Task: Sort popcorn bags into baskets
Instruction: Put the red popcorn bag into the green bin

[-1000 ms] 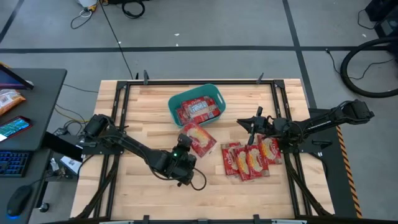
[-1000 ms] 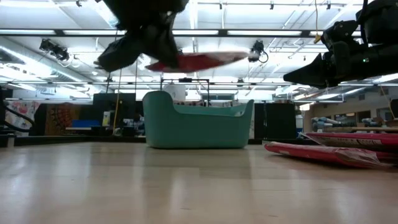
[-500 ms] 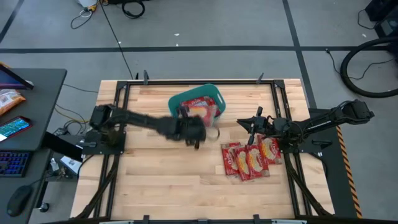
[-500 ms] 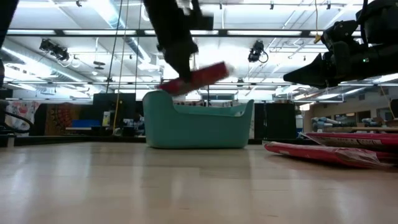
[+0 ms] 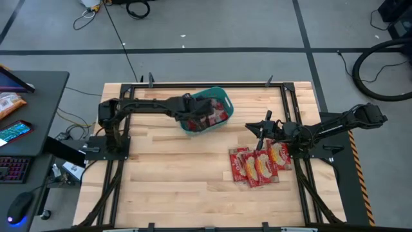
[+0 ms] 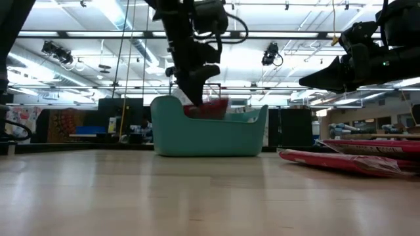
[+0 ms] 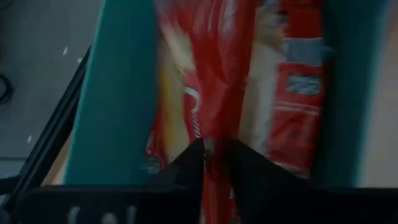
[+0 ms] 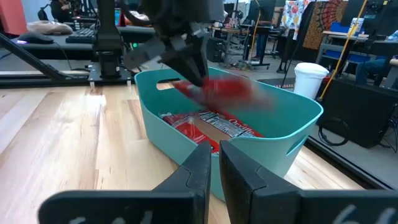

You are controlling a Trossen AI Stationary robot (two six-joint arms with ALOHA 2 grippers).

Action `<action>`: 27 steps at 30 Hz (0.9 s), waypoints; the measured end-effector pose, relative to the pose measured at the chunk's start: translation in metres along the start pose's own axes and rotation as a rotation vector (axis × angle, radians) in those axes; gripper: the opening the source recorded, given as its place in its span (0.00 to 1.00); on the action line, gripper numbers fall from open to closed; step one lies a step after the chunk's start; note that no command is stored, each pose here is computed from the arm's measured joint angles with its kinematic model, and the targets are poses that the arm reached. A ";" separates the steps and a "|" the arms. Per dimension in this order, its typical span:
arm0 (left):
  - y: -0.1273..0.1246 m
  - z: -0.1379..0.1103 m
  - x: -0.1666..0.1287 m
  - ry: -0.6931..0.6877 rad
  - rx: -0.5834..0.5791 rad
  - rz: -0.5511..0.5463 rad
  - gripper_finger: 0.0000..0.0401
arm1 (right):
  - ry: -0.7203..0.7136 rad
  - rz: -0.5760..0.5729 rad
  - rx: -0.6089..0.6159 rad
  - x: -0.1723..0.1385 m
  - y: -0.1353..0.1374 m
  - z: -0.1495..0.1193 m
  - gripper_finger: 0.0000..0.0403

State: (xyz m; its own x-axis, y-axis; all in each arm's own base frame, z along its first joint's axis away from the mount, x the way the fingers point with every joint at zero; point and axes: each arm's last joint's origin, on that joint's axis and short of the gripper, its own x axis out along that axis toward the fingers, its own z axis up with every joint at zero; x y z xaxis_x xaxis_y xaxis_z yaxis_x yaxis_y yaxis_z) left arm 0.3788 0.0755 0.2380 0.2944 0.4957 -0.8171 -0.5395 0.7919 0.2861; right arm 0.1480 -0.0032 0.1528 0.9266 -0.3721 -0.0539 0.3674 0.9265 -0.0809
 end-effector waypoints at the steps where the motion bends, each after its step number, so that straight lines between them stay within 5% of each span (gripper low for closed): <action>1: -0.002 0.001 -0.002 -0.012 0.002 -0.006 0.25 | 0.000 0.000 0.000 0.000 0.000 0.000 0.10; 6: -0.017 0.002 -0.010 -0.073 0.107 -0.043 0.42 | 0.000 0.000 0.000 0.000 0.000 0.000 0.10; 15: -0.097 -0.004 -0.029 -0.336 0.713 -0.321 0.48 | 0.000 0.000 0.000 0.000 0.000 0.000 0.10; 21: -0.154 -0.028 -0.009 -0.400 0.997 -0.310 0.47 | 0.000 0.000 0.000 0.000 0.000 0.000 0.10; 27: -0.190 -0.038 0.001 -0.536 1.202 -0.105 0.47 | 0.000 0.000 0.000 0.000 0.000 0.000 0.10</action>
State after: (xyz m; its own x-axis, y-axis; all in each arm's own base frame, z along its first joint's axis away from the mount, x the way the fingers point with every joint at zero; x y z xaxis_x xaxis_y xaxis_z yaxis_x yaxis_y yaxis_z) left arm 0.4516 -0.0874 0.1637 0.7151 0.2721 -0.6439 0.4548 0.5184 0.7242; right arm 0.1480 -0.0032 0.1528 0.9267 -0.3720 -0.0538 0.3673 0.9266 -0.0807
